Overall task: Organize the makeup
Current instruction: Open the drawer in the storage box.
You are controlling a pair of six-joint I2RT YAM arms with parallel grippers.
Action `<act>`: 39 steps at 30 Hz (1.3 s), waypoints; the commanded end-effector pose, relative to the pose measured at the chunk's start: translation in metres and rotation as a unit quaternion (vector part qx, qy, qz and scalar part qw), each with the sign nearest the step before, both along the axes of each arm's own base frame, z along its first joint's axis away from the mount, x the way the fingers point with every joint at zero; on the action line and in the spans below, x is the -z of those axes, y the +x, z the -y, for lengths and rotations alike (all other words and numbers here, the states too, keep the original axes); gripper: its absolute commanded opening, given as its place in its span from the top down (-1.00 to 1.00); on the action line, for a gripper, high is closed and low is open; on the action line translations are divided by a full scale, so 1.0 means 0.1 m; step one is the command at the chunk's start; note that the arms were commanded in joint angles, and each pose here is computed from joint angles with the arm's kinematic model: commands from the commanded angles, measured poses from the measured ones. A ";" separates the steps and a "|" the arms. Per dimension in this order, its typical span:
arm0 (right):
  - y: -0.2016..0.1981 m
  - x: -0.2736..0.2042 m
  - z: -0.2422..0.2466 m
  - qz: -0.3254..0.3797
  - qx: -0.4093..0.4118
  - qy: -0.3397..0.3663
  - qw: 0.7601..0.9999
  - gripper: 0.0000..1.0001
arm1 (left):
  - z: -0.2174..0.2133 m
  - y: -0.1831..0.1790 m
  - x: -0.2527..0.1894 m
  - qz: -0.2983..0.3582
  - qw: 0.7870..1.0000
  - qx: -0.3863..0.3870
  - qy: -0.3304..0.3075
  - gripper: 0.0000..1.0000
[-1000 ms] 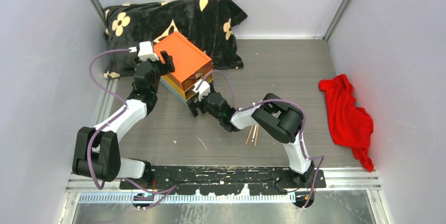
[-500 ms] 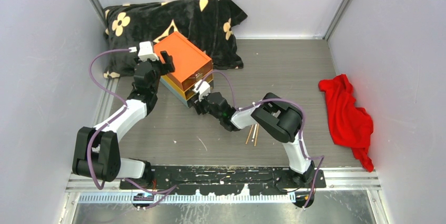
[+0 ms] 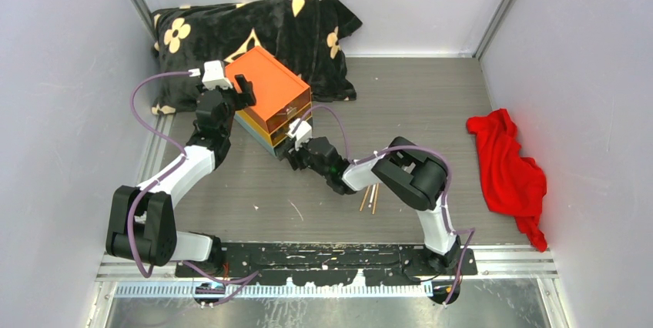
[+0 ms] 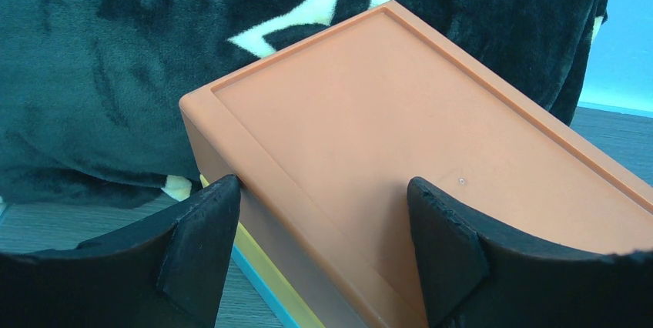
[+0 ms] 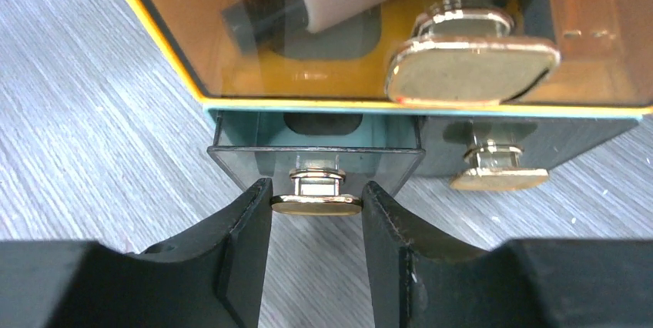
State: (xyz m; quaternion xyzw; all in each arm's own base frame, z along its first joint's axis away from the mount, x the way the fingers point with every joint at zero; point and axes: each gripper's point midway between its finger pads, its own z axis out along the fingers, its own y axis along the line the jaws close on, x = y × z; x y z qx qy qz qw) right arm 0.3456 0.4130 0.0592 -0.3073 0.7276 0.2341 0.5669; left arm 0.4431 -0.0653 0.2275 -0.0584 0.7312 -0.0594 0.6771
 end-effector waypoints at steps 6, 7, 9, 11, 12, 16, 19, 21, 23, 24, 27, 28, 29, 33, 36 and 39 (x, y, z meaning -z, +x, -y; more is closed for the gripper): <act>-0.15 -0.13 0.25 -0.010 0.012 0.014 1.000 0.55 | 0.21 -0.42 1.18 -0.196 0.976 0.075 0.054 -0.54; -0.17 -0.13 0.28 -0.012 0.014 0.013 1.000 0.56 | 0.21 -0.42 1.18 -0.196 0.976 0.075 0.053 -0.54; -0.21 -0.13 0.35 -0.014 0.018 0.011 1.000 0.55 | 0.21 -0.42 1.17 -0.196 0.976 0.075 0.053 -0.54; -0.26 -0.11 0.44 -0.016 0.024 0.006 1.000 0.55 | 0.21 -0.42 1.18 -0.196 0.976 0.076 0.054 -0.54; -0.28 -0.11 0.48 -0.016 0.026 0.004 1.000 0.55 | 0.21 -0.42 1.18 -0.197 0.976 0.075 0.054 -0.54; -0.36 -0.10 0.63 -0.021 0.034 -0.005 0.999 0.55 | 0.21 -0.42 1.17 -0.195 0.976 0.075 0.053 -0.54; -0.45 -0.10 0.72 -0.027 0.035 -0.007 0.999 0.55 | 0.21 -0.42 1.18 -0.196 0.976 0.075 0.053 -0.54; -0.49 -0.08 0.79 -0.032 0.040 -0.010 0.999 0.54 | 0.21 -0.42 1.18 -0.196 0.976 0.076 0.053 -0.54; -0.51 -0.07 0.85 -0.035 0.046 -0.015 0.998 0.54 | 0.21 -0.42 1.18 -0.196 0.976 0.076 0.054 -0.54; -0.53 -0.06 0.88 -0.038 0.048 -0.018 0.998 0.54 | 0.21 -0.42 1.18 -0.196 0.976 0.076 0.053 -0.54; -0.59 -0.02 0.94 -0.043 0.048 -0.022 0.998 0.48 | 0.21 -0.42 1.18 -0.195 0.976 0.076 0.053 -0.54; -0.61 -0.02 0.95 -0.045 0.048 -0.024 0.998 0.47 | 0.21 -0.42 1.17 -0.195 0.977 0.076 0.053 -0.54; -0.62 0.00 0.97 -0.047 0.050 -0.028 0.997 0.46 | 0.21 -0.43 1.17 -0.195 0.976 0.076 0.053 -0.54; -0.67 0.02 1.02 -0.051 0.051 -0.033 0.997 0.44 | 0.21 -0.43 1.18 -0.195 0.976 0.076 0.053 -0.54; -0.68 0.04 1.04 -0.052 0.051 -0.037 0.997 0.29 | 0.21 -0.43 1.17 -0.193 0.977 0.075 0.053 -0.54; -0.62 0.04 1.07 -0.046 0.067 -0.046 0.996 0.04 | 0.21 -0.43 1.17 -0.192 0.977 0.075 0.053 -0.54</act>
